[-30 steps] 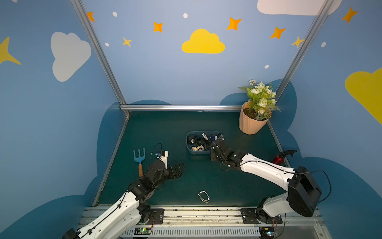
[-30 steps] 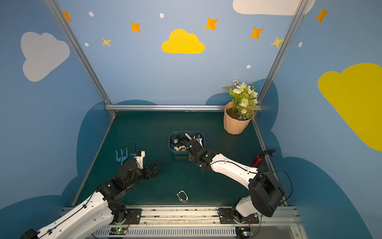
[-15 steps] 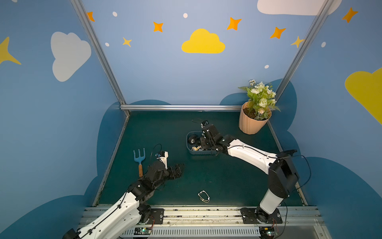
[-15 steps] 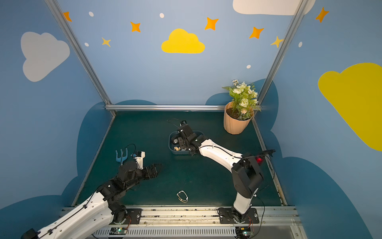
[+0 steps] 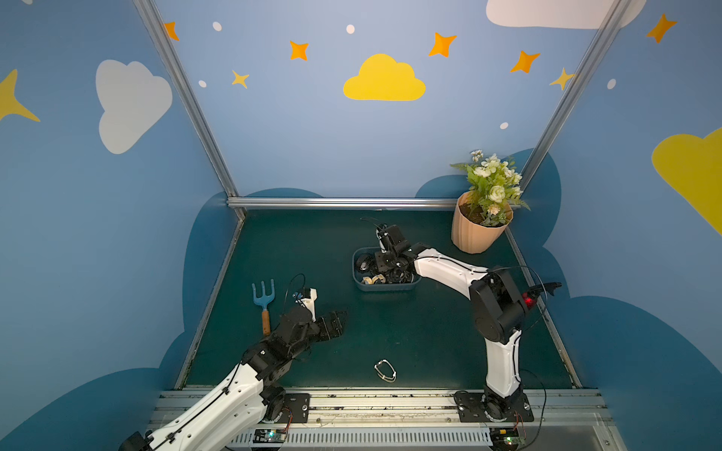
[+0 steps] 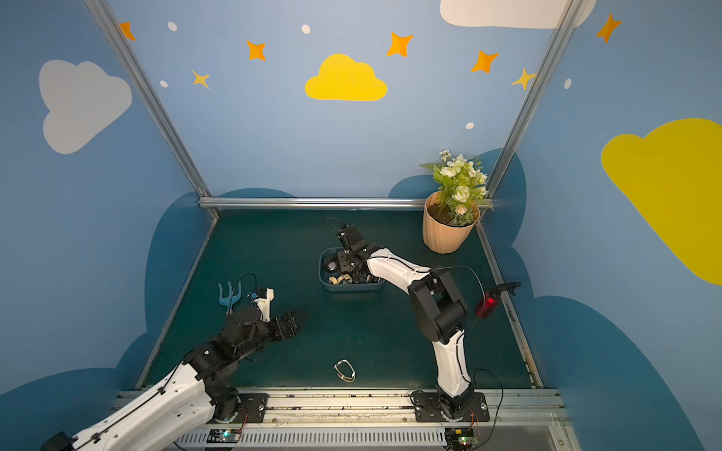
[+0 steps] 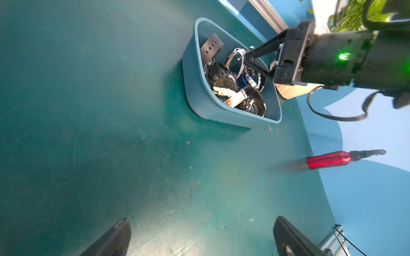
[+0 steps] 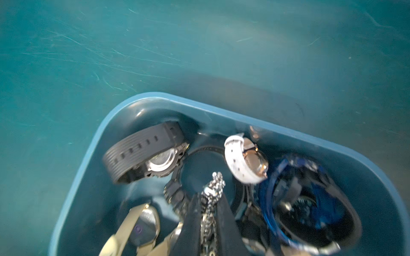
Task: Put the watch into the storage box
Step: Place the watch in the storage box, then pick up the watch at the center of the board.
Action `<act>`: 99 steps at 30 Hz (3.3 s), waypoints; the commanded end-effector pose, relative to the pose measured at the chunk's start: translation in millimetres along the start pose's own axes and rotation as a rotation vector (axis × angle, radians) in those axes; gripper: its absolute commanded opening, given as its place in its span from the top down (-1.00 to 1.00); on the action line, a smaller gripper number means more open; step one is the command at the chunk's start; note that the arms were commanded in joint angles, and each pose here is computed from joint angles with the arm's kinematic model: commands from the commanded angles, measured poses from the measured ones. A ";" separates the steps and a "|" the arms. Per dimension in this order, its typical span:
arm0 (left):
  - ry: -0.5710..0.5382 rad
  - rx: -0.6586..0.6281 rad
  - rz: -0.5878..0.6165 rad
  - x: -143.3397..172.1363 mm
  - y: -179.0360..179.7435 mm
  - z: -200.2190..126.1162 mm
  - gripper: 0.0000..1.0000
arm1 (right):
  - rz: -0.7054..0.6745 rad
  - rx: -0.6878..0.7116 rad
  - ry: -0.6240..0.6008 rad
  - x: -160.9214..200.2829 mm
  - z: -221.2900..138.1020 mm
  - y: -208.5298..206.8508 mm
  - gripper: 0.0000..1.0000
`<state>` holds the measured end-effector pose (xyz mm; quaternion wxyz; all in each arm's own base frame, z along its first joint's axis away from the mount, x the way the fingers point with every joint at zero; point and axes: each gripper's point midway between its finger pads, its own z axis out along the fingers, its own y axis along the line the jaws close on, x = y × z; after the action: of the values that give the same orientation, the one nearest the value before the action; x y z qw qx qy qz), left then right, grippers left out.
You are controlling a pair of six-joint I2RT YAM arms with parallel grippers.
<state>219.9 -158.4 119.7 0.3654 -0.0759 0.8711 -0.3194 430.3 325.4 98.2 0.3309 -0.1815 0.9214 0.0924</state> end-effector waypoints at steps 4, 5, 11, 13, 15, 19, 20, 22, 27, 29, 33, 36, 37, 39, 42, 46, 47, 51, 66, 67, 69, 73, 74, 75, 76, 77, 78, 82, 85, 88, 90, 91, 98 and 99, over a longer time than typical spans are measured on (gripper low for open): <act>0.004 -0.010 -0.009 -1.2 0.3 0.7 -1.00 | 0.011 -0.036 0.006 -10.6 15.1 1.5 1.00; 0.006 -0.013 -0.010 -0.4 1.3 1.6 -1.00 | 0.011 -0.039 0.006 -11.0 16.2 2.1 1.00; 0.013 -0.014 -0.012 -1.1 -0.4 2.6 -1.00 | 0.021 -0.052 -0.032 -25.0 -3.4 3.5 0.32; 0.012 -0.010 -0.007 -1.6 -1.6 3.2 -1.00 | 0.018 -0.059 -0.068 -33.8 -16.2 3.5 0.10; 0.012 -0.014 -0.001 -1.2 -0.4 5.0 -1.00 | 0.015 -0.070 -0.094 -41.4 -30.7 4.0 -0.02; 0.025 -0.006 -0.019 -2.8 -5.8 4.9 -1.00 | 0.029 -0.093 -0.138 -49.3 -59.8 3.5 -0.16; 0.029 -0.002 -0.020 -2.7 -6.7 5.1 -1.00 | 0.031 -0.106 -0.150 -50.1 -67.3 4.8 -0.20; 0.036 0.007 -0.023 -2.0 -9.4 5.9 -1.00 | 0.038 -0.134 -0.167 -46.2 -81.0 6.7 -0.26; 0.060 0.033 -0.056 0.0 -16.0 7.2 -1.00 | 0.075 -0.178 -0.179 -15.4 -114.1 1.7 -0.42; 0.073 0.041 -0.077 1.9 -18.2 8.2 -0.99 | 0.082 -0.181 -0.185 1.4 -125.2 -2.5 -0.50; 0.108 0.028 -0.119 9.5 -23.3 7.5 -0.86 | 0.099 -0.153 -0.175 38.3 -141.0 -16.5 -0.66; 0.122 0.019 -0.131 21.1 -31.0 4.8 -0.66 | 0.117 -0.119 -0.164 61.5 -149.8 -29.1 -0.67; 0.125 0.013 -0.125 25.8 -34.0 3.7 -0.62 | 0.126 -0.109 -0.160 67.7 -151.3 -32.5 -0.67; 0.132 -0.010 -0.115 36.2 -39.4 1.6 -0.52 | 0.142 -0.086 -0.144 81.8 -153.3 -40.0 -0.67; 0.167 -0.033 -0.122 54.2 -47.5 1.3 -0.39 | 0.156 -0.059 -0.117 96.7 -156.0 -47.6 -0.67; 0.194 -0.047 -0.100 76.9 -60.4 0.6 -0.17 | 0.164 -0.031 -0.095 109.5 -161.2 -55.4 -0.67; 0.200 -0.054 -0.094 82.1 -63.1 1.4 -0.14 | 0.168 -0.027 -0.093 112.4 -162.6 -57.1 -0.67; 0.235 -0.072 -0.053 100.2 -80.4 1.5 -0.07 | 0.182 -0.020 -0.090 124.1 -166.2 -61.7 -0.67; 0.412 -0.155 0.017 166.3 -113.0 22.2 0.16 | 0.194 0.000 -0.102 154.0 -174.8 -74.8 -0.67; 0.419 -0.159 0.020 168.2 -114.2 23.4 0.19 | 0.196 -0.001 -0.103 154.5 -175.4 -74.9 -0.67; 0.432 -0.167 0.026 171.6 -114.6 25.2 0.20 | 0.199 0.007 -0.103 156.0 -176.4 -77.1 -0.67; 0.477 -0.204 0.032 181.6 -111.9 28.6 0.22 | 0.200 0.018 -0.109 158.3 -178.1 -80.3 -0.67; 0.493 -0.216 0.035 185.0 -111.1 28.9 0.24 | 0.202 0.019 -0.110 158.6 -178.5 -81.1 -0.67; 0.508 -0.223 0.034 188.3 -111.4 29.4 0.25 | 0.202 0.019 -0.113 158.5 -179.0 -81.2 -0.67; 0.526 -0.232 0.035 192.7 -110.5 29.9 0.27 | 0.203 0.021 -0.114 158.7 -179.2 -81.9 -0.67; 0.539 -0.239 0.035 196.6 -110.1 30.5 0.29 | 0.205 0.018 -0.115 158.9 -179.7 -81.6 -0.67; 0.549 -0.247 0.035 199.7 -108.5 31.0 0.30 | 0.203 0.018 -0.116 159.3 -179.6 -81.7 -0.67; 0.568 -0.267 0.025 206.8 -104.1 35.4 0.31 | 0.205 0.015 -0.117 160.9 -179.7 -81.9 -0.67; 0.582 -0.276 0.019 208.9 -102.3 40.2 0.32 | 0.206 0.013 -0.117 163.5 -180.1 -82.6 -0.67; 0.588 -0.285 0.020 207.8 -99.9 44.1 0.35 | 0.208 0.018 -0.125 164.2 -181.9 -84.5 -0.67; 0.593 -0.294 0.020 206.8 -97.7 46.8 0.36 | 0.210 0.023 -0.130 164.5 -182.7 -86.1 -0.67; 0.597 -0.299 0.020 206.7 -96.0 48.8 0.38 | 0.212 0.026 -0.134 164.1 -183.4 -87.1 -0.67; 0.620 -0.312 0.020 204.9 -90.7 60.2 0.62 | 0.220 0.031 -0.147 161.9 -183.7 -89.0 -0.67; 0.621 -0.312 0.023 203.9 -90.9 61.5 0.68 | 0.220 0.031 -0.147 161.8 -183.0 -88.9 -0.67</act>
<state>102.5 -332.8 21.7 0.0733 -0.0300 0.9787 -0.1895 244.5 151.9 132.6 0.3880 -0.0766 0.9086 0.1342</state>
